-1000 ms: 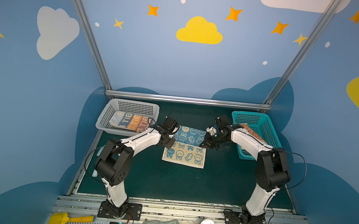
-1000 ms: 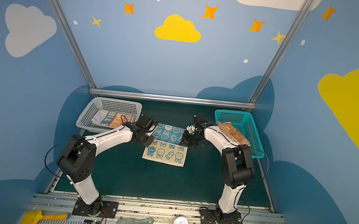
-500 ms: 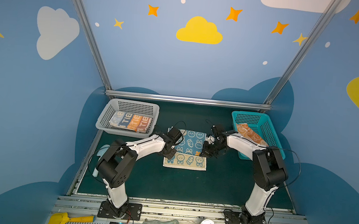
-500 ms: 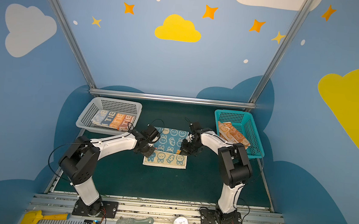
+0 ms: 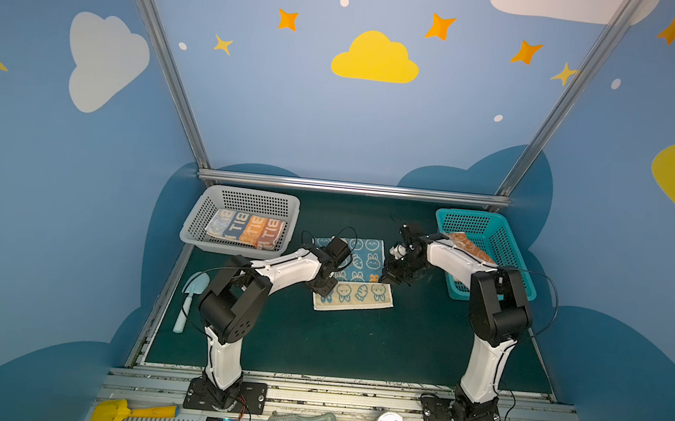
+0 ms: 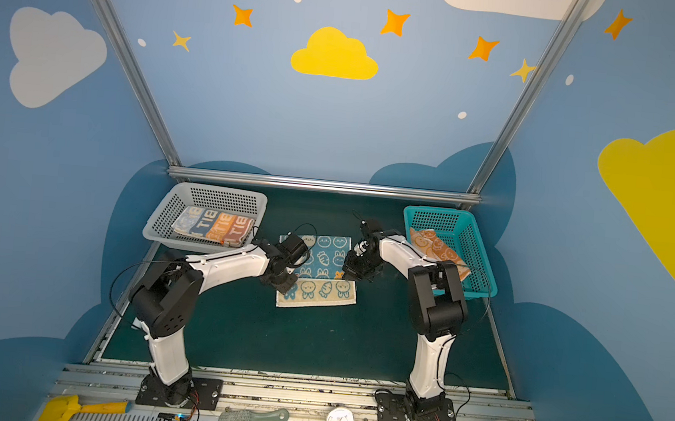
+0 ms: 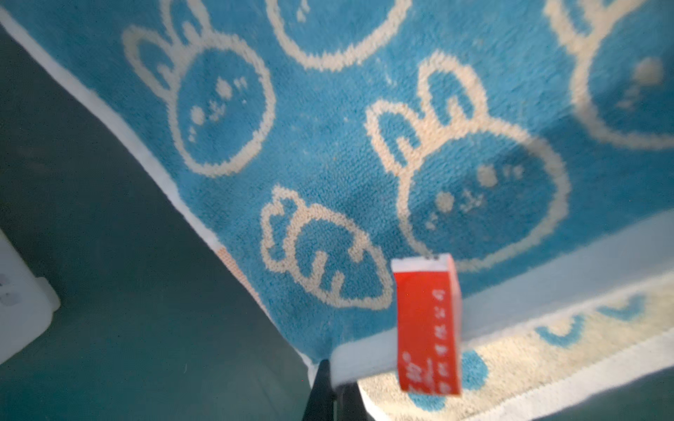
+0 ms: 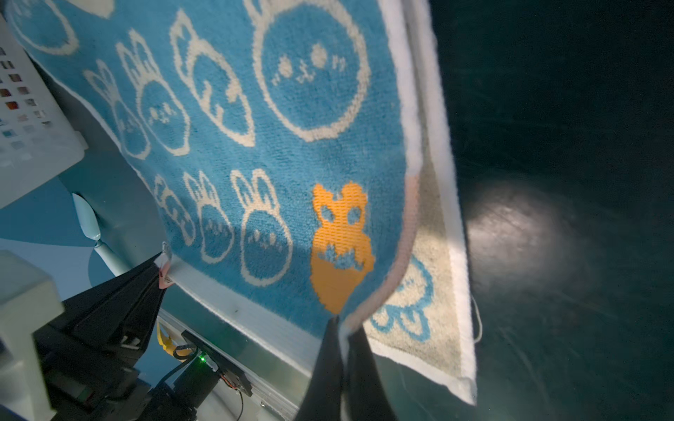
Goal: Fold and stack the towels
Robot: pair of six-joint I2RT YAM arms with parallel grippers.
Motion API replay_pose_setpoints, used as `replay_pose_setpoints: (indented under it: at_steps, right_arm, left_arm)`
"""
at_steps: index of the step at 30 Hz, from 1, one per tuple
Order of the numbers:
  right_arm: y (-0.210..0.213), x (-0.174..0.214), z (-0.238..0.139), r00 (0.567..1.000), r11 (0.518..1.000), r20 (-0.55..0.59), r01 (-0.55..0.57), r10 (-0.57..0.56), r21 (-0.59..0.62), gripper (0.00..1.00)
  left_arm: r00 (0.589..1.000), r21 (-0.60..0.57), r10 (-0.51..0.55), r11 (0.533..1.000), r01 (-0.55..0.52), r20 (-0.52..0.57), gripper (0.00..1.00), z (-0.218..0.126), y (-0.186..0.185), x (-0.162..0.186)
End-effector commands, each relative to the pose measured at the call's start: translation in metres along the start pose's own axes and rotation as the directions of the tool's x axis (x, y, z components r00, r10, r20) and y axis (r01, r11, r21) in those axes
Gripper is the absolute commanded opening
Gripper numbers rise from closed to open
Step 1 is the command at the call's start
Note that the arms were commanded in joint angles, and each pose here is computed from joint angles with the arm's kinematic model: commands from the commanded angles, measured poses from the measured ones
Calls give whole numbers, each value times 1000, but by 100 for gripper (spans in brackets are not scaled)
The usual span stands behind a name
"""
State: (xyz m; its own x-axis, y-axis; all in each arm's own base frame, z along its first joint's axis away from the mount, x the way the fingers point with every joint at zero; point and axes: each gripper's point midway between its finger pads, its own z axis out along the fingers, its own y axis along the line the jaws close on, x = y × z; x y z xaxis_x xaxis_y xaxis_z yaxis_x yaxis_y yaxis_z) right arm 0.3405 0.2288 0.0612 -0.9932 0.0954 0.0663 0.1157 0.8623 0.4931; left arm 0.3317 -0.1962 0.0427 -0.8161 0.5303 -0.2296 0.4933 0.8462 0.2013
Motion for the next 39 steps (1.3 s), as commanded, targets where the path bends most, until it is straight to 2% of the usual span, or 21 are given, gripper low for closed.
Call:
replay_pose_setpoints:
  at_steps: [1,6,11,22,27,32,39]
  right_arm:
    - [-3,4,-32,999,999,34,8,-9,39,5]
    - [-3,13,-49,998,999,54,24,-26,45,5]
    - [-10,26,-54,998,998,61,24,-27,56,5]
    - [-46,38,-9,999,995,-17,-26,28,101,4]
    - [-44,32,6,998,996,-35,-42,45,78,2]
    - [-30,13,15,998,998,-49,-47,49,44,1]
    - [9,-33,-16,1000,1000,11,1,-1,13,0]
  left_arm:
    - [1000,-44,17,999,-17,-2,3,-24,13,4]
    - [999,-20,35,999,-35,26,3,-41,3,5]
    - [999,1,46,999,-46,15,3,-41,-13,15]
    - [999,73,31,997,-29,-33,3,-9,-45,27]
    - [995,18,64,998,-63,-71,3,8,-34,25]
    - [995,2,46,999,-46,-87,3,21,-15,11]
    - [999,-19,25,1000,-25,26,3,-6,27,-47]
